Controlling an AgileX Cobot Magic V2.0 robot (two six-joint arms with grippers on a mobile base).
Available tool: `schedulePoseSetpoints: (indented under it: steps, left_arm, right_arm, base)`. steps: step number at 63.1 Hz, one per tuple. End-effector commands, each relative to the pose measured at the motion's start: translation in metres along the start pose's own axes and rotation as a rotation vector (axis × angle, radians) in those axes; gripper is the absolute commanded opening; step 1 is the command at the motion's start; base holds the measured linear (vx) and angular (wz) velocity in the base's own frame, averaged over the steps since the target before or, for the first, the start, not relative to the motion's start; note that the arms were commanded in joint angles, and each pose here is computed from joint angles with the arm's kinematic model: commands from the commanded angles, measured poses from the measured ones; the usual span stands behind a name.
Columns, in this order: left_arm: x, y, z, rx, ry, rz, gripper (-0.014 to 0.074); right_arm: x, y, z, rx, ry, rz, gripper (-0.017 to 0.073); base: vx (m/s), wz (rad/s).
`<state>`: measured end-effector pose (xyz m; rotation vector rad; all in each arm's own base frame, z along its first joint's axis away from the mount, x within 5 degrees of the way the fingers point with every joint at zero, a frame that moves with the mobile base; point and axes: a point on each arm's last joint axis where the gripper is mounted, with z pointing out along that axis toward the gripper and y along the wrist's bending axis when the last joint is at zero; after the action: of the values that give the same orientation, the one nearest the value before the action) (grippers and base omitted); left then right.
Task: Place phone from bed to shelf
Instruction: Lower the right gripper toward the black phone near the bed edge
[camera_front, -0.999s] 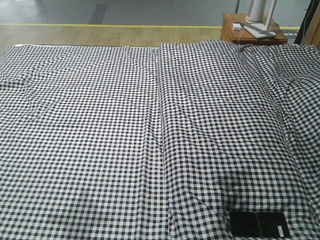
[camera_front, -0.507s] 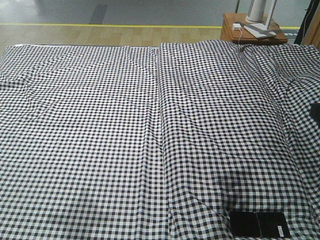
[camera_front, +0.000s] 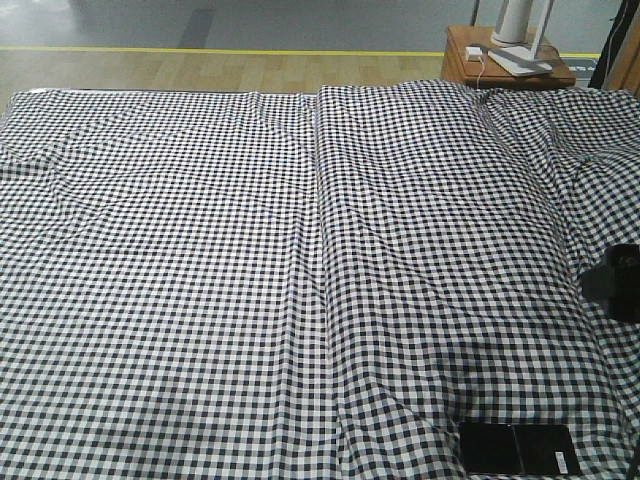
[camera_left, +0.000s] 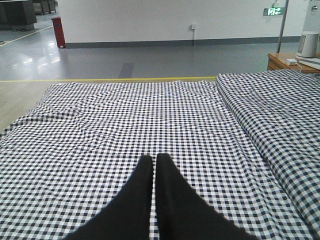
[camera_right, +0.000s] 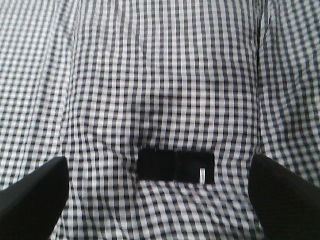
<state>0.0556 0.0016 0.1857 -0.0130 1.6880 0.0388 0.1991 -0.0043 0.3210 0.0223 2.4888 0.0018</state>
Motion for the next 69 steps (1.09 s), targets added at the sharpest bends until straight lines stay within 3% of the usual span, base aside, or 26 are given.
schedulePoseSetpoints:
  steps: [1, 12, 23, 46, 59, 69]
  left_arm:
    - [-0.005, 0.000, 0.000, -0.004, -0.075, -0.009, 0.0001]
    - [-0.005, 0.000, 0.000, -0.004, -0.075, -0.009, 0.0001]
    - [-0.005, 0.000, 0.000, -0.004, -0.075, -0.009, 0.0001]
    - [-0.005, 0.000, 0.000, -0.004, -0.075, -0.009, 0.0001]
    - [-0.005, 0.000, 0.000, -0.004, -0.075, -0.009, 0.0001]
    - [-0.005, 0.000, 0.000, -0.004, -0.075, -0.009, 0.0001]
  right_arm:
    - [-0.014, -0.012, -0.003, 0.037, -0.002, 0.040, 0.0674]
    - [-0.033, -0.046, 0.005, 0.081, 0.076, 0.141, 0.0668]
    - [-0.040, -0.079, 0.040, 0.062, 0.162, 0.226, 0.0662]
    - [-0.008, -0.141, 0.144, -0.101, 0.360, 0.376, 0.0647]
    - [0.030, -0.173, 0.192, -0.193, 0.448, 0.476, 0.0642]
    - [0.060, -0.188, 0.224, -0.301, 0.465, 0.512, 0.0636]
  base:
    - [0.00, 0.00]
    - [0.00, 0.00]
    - [0.00, 0.00]
    - [0.00, 0.00]
    - [0.00, 0.00]
    - [0.00, 0.00]
